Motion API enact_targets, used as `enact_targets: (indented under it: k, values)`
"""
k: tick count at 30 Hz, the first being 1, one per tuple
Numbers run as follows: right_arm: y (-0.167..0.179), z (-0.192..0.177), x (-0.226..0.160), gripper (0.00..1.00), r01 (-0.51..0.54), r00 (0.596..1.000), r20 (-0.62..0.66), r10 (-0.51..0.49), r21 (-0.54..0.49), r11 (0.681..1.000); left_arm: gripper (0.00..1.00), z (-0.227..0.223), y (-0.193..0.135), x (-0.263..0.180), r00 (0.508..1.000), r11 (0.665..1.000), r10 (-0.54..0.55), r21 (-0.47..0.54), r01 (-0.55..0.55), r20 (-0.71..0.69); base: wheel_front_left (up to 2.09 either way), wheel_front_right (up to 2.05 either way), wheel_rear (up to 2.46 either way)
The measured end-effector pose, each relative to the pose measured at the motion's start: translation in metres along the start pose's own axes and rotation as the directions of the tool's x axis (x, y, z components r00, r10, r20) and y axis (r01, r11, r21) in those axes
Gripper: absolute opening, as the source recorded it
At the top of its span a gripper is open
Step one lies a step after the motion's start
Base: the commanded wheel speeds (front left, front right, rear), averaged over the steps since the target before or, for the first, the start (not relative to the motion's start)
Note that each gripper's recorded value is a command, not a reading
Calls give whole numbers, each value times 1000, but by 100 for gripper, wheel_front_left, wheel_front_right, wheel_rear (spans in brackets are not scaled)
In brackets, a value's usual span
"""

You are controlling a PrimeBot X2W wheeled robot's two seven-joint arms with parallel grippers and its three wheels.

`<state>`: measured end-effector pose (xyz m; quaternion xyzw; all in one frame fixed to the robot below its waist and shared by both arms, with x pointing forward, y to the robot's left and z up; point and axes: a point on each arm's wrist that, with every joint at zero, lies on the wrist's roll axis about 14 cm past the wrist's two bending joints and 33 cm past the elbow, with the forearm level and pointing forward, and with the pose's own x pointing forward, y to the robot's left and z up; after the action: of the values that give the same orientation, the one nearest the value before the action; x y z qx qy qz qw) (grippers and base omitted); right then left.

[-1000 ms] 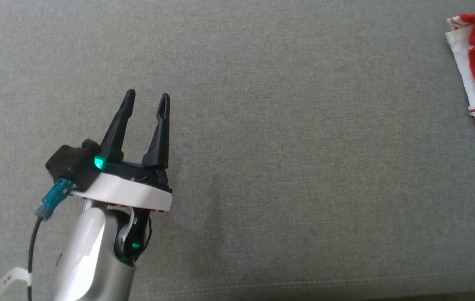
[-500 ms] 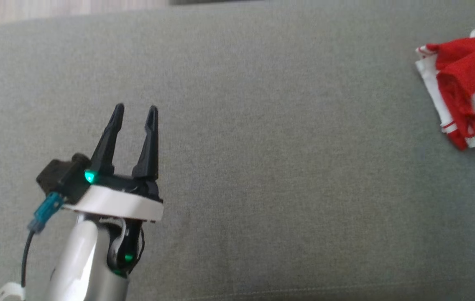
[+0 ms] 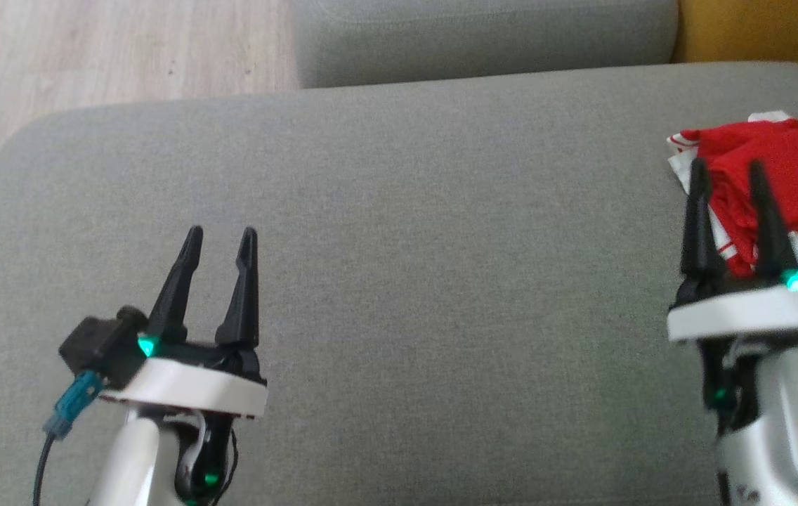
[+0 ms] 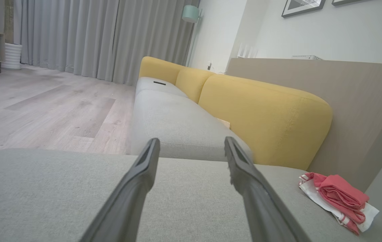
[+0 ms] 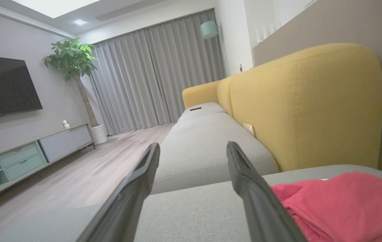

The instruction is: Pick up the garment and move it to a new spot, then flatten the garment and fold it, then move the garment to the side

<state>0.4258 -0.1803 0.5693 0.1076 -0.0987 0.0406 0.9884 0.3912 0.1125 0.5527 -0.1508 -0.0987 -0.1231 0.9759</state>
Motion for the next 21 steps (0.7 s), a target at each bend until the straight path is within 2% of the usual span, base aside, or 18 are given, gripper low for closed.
enact_targets:
  k: [10,21]
  values:
    - [18,-46,-46,100,-21,995,-95,26,57,998,100,-11,8,-32,998,999,53,-7,-53,-46,0,0,0]
    - [26,-43,-47,100,-43,996,-81,48,64,997,100,-10,12,-35,996,997,79,-4,-80,-44,0,0,0]
